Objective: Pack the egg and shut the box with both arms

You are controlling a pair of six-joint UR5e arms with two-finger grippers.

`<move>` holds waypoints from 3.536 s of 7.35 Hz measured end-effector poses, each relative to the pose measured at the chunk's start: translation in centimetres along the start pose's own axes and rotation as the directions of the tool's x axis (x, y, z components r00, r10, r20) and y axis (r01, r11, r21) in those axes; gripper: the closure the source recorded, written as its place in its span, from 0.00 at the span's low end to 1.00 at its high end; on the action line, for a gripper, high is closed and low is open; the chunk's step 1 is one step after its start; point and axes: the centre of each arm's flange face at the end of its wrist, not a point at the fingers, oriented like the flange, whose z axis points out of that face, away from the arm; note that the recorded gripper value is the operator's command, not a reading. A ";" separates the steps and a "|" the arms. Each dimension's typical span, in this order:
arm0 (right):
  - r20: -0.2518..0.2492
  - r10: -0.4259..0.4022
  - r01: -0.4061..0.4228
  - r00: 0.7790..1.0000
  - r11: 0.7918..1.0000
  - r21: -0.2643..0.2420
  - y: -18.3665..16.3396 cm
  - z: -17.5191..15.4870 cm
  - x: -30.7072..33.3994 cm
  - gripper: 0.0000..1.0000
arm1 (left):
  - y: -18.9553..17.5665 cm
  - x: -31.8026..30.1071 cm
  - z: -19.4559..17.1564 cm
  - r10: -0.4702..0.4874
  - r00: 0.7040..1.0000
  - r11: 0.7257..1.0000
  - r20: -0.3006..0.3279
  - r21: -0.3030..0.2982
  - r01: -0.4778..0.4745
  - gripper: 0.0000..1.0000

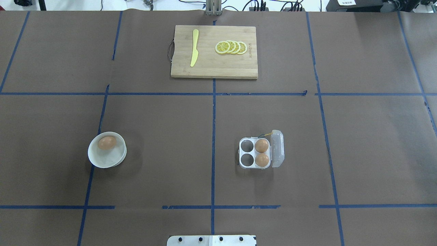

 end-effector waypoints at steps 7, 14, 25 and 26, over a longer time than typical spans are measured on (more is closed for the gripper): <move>0.012 0.004 -0.004 1.000 1.000 0.018 0.1 -0.9 0.0 0.00 | -0.5 4.0 3.6 0.058 0.996 0.996 -0.065 -0.057 -0.062 0.00; 0.015 -0.005 0.005 1.000 1.000 0.026 0.2 -0.3 0.5 0.00 | -2.7 25.6 5.5 0.360 0.890 0.931 -0.280 0.052 -0.361 0.00; 0.016 -0.009 0.008 1.000 0.999 0.032 1.0 0.6 1.4 0.00 | 5.5 50.2 8.6 0.693 0.720 0.718 -0.038 0.112 -0.686 0.04; 0.016 -0.008 0.008 1.000 0.999 0.032 1.0 0.6 1.4 0.00 | 6.0 50.9 9.3 0.679 0.732 0.733 -0.052 0.096 -0.673 0.04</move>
